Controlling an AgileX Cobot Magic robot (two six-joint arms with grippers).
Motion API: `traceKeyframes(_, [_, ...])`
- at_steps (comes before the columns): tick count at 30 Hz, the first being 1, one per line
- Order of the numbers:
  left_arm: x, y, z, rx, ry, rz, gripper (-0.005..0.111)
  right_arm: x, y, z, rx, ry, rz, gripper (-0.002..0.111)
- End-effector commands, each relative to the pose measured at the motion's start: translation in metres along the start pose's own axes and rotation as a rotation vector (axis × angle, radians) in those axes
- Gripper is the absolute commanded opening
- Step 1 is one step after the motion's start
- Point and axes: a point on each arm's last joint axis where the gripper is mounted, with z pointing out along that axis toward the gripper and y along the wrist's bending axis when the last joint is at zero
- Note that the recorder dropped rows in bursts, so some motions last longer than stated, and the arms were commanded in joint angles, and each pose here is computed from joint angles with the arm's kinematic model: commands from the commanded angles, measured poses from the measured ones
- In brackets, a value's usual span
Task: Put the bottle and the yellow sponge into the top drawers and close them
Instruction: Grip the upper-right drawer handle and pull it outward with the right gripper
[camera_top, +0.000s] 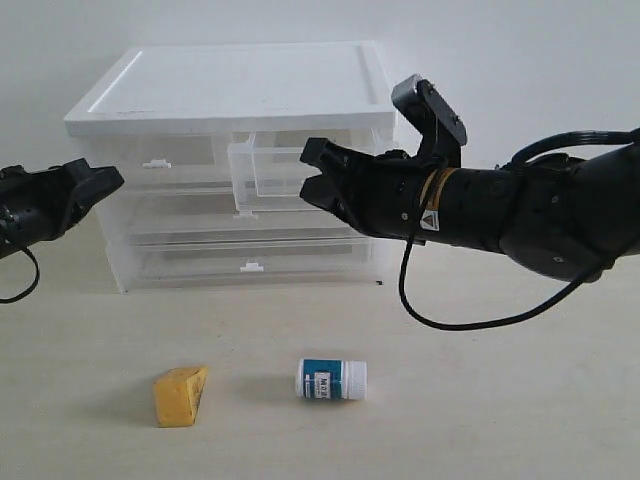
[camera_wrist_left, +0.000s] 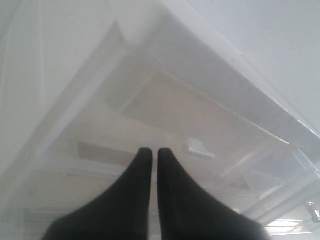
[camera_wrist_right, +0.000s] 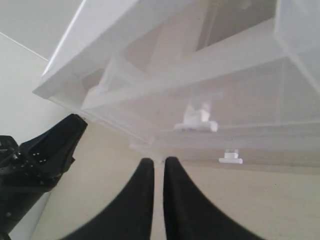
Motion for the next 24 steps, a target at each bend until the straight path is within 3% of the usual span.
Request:
traceKeyframes(1, [0.0,0.0,0.001,0.007,0.006,0.006,0.004,-0.002,0.005,-0.005,-0.015,-0.008,0.031,0.023])
traceKeyframes(5, [0.0,0.0,0.001,0.009,0.01,0.004,0.004,-0.002,0.001,-0.004,0.026,-0.01,0.056,0.046])
traceKeyframes(16, [0.0,0.0,0.001,0.013,0.011,-0.003,0.004,-0.009,-0.011,0.009,0.112,-0.062,0.114,0.044])
traceKeyframes(24, [0.0,-0.001,0.001,0.015,0.01,-0.003,0.004,-0.008,-0.016,0.015,0.077,-0.096,0.139,0.044])
